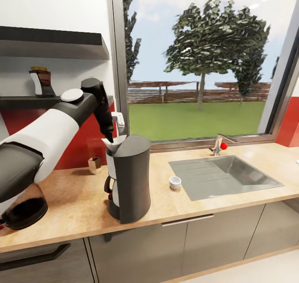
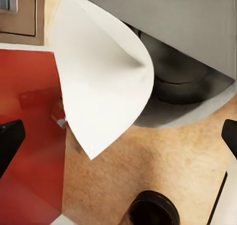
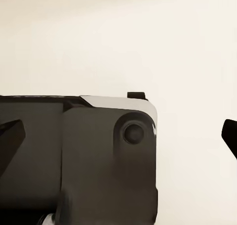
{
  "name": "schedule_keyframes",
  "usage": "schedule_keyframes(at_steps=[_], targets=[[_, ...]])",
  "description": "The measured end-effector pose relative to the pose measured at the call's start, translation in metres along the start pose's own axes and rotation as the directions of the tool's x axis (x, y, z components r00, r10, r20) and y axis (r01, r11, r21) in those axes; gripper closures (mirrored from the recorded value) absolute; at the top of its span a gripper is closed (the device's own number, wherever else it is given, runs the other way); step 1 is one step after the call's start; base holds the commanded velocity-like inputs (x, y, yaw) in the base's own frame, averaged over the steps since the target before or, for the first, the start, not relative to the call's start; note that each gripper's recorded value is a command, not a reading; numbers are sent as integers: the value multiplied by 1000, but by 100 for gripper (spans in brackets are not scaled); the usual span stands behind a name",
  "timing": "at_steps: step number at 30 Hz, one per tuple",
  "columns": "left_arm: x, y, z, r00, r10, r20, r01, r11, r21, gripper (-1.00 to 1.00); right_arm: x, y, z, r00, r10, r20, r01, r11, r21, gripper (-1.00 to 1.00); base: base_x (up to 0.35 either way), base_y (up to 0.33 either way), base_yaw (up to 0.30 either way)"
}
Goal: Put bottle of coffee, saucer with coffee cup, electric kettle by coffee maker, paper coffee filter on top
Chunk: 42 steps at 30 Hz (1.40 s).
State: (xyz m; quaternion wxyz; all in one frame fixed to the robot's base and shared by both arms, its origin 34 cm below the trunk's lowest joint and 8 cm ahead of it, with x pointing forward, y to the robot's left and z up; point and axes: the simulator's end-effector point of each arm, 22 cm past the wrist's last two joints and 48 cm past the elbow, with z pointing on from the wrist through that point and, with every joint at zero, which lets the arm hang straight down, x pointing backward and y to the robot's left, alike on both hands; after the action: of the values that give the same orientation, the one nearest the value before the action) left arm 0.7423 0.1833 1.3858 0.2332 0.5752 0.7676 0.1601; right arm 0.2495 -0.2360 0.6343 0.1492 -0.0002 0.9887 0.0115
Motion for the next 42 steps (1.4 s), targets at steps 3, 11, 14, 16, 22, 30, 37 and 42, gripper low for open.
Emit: schedule_keyframes(at_steps=[3, 11, 14, 16, 22, 30, 37, 42], targets=[[-5, 6, -12, 999, -14, 33, 14, 1000, -10, -100, 0, 0, 0, 1000, 0, 0, 0, 1000, 0, -100, 0, 0, 0], [-4, 15, -23, 998, -31, 57, 33, 999, -24, -100, 0, 0, 0, 1000, 1, 0, -1, 1000, 0, -100, 0, 0, 0], [-1, 17, -24, 998, -32, 52, 34, 999, -28, -100, 0, 0, 0, 1000, 0, 0, 0, 1000, 0, -100, 0, 0, 0], [3, 19, -24, 998, -39, 47, 40, 999, -30, -100, 0, 0, 0, 1000, 1, 0, -1, 1000, 0, -100, 0, 0, 0], [25, 24, -19, 997, -67, 29, 68, 997, -30, -100, -1, 0, 0, 1000, 1, 2, -1, 1000, 0, -100, 0, 0, 0], [31, 25, -18, 997, -66, 29, 67, 997, -26, -100, -2, 0, 0, 1000, 2, 4, -2, 1000, 0, -100, 0, 0, 0], [39, 28, -18, 997, -79, 26, 80, 996, -28, -100, -3, -1, 0, 1000, 2, 7, -2, 1000, 1, -100, -1, -1, 0], [41, 30, -20, 996, -83, 31, 84, 996, -32, -100, -3, 0, 0, 1000, 2, 7, -2, 1000, 1, -100, -140, -98, 127]])
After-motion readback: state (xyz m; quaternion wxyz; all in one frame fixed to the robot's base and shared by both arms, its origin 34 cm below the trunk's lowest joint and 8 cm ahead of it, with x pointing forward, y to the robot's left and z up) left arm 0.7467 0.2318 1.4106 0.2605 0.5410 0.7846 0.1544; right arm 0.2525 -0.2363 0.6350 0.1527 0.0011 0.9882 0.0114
